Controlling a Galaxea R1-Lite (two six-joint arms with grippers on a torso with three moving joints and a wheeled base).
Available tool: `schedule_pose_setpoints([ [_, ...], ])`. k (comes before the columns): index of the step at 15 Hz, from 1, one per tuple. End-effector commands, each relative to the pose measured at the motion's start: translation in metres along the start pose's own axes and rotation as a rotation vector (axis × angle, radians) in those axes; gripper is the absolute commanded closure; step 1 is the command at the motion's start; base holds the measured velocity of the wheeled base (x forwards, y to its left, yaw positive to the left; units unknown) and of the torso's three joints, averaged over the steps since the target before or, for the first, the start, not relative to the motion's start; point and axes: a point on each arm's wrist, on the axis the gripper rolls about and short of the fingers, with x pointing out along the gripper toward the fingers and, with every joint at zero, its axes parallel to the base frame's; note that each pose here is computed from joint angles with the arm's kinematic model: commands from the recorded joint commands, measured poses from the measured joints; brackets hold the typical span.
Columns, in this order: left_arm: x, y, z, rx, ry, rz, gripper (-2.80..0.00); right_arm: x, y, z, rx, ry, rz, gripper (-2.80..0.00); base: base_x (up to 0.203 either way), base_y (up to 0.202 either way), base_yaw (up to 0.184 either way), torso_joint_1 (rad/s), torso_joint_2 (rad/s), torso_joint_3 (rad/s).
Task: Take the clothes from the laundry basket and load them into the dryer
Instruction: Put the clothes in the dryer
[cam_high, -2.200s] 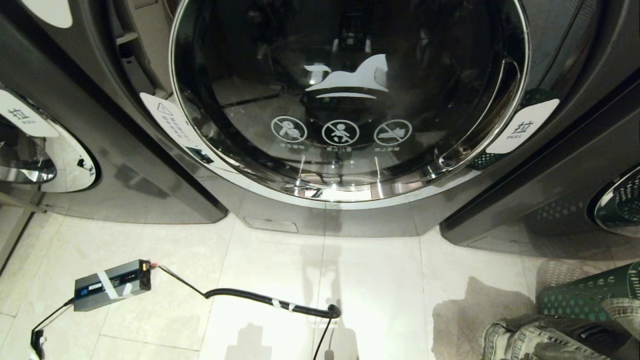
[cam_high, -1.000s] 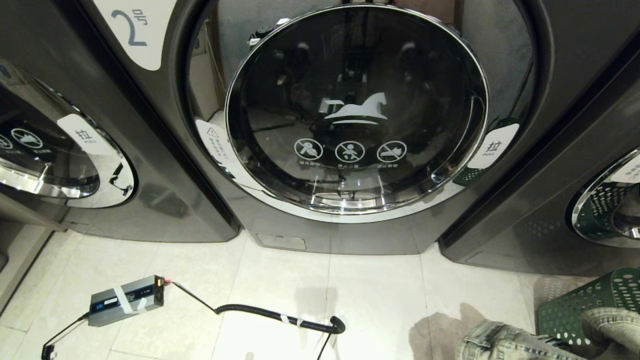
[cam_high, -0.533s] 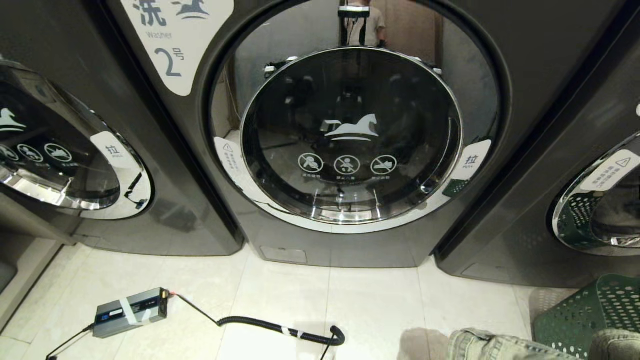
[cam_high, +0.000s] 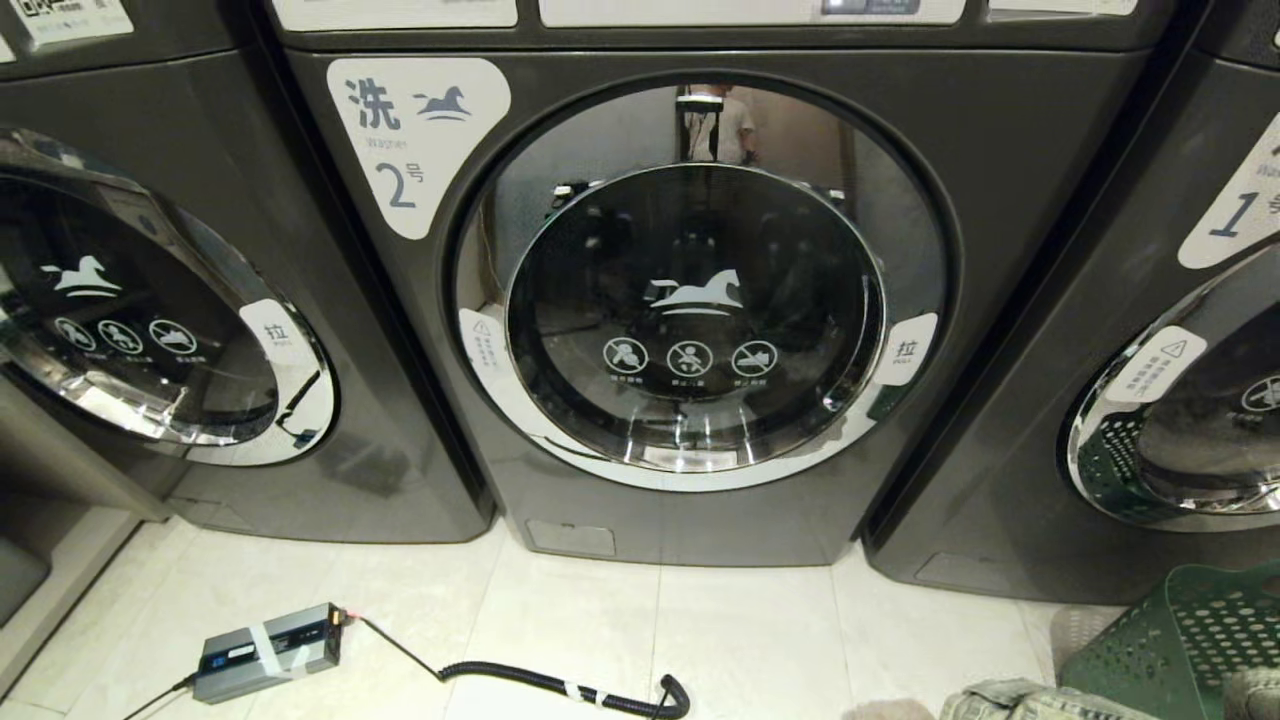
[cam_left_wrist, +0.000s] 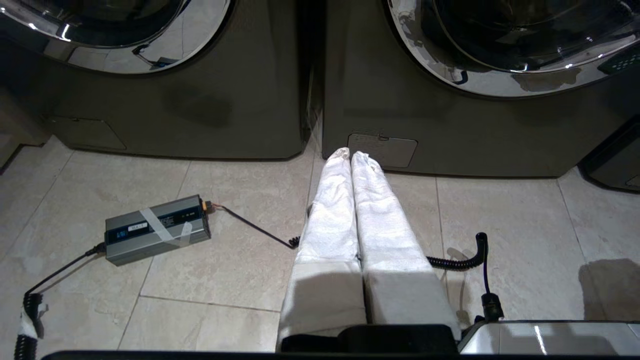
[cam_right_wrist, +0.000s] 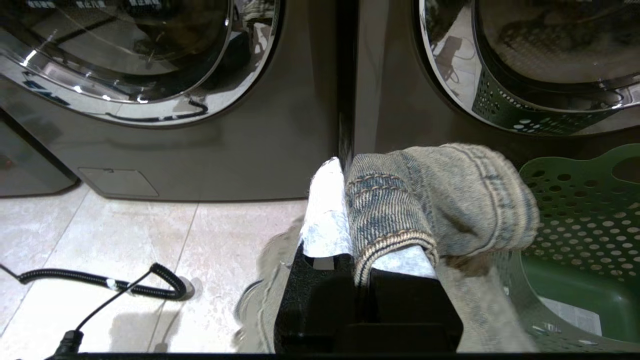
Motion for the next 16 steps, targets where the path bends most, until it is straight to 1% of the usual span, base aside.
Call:
schedule_pose_setpoints([
  [1, 0.0, 0.0, 0.0, 0.0, 0.0, 0.0, 0.0, 0.0006, -0.0001, -0.0017, 0.0, 0.007, -0.001, 0.0, 0.0, 0.0, 0.0, 0.0, 0.0, 0.09],
  [14, 0.0, 0.0, 0.0, 0.0, 0.0, 0.0, 0.0, 0.0006, -0.0001, -0.0016, 0.0, 0.007, -0.001, 0.0, 0.0, 0.0, 0.0, 0.0, 0.0, 0.007],
  [16, 0.0, 0.0, 0.0, 0.0, 0.0, 0.0, 0.0, 0.0006, -0.0001, -0.0019, 0.0, 0.008, -0.001, 0.0, 0.0, 0.0, 0.0, 0.014, -0.15, -0.122],
])
